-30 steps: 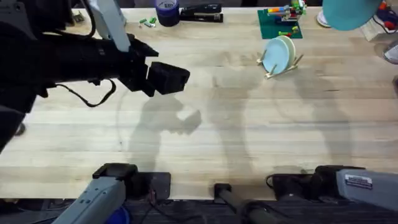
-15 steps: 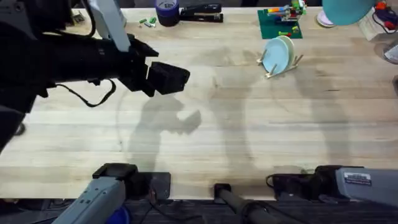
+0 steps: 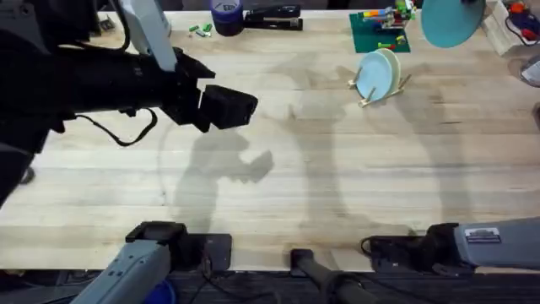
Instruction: Pick up the plates from the table one by one and place each into a slot on the dish rack.
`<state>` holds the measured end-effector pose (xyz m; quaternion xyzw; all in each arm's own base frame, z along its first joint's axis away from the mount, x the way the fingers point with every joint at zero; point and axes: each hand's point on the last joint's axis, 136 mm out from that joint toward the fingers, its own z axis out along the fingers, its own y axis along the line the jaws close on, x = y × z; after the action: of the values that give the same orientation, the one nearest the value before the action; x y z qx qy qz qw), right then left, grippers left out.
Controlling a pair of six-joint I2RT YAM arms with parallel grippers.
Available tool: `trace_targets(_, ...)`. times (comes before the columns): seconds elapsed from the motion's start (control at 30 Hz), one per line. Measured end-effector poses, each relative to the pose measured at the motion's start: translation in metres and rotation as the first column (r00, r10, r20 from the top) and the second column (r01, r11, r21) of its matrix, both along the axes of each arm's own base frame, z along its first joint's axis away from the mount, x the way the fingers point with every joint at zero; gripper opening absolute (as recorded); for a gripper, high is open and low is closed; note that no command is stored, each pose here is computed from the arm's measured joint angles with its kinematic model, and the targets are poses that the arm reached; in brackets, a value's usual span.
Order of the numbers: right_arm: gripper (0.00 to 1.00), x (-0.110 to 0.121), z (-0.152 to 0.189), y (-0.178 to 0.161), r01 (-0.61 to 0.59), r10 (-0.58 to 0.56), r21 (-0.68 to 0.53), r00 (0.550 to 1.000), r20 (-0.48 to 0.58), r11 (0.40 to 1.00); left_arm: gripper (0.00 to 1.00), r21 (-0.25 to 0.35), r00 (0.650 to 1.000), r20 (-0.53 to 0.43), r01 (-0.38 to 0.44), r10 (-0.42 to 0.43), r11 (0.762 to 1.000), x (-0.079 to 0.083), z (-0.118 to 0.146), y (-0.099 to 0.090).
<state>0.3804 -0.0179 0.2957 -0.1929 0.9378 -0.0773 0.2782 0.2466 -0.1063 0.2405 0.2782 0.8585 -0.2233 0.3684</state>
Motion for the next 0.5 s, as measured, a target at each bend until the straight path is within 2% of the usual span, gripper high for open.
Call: trace_targets(0.5,0.029,0.015,-0.032,-0.001,0.000,0.000,0.003,0.996,-0.087,1.000,0.995,0.001,1.000,0.000,0.000,0.000,1.000,0.000,0.000,0.000)
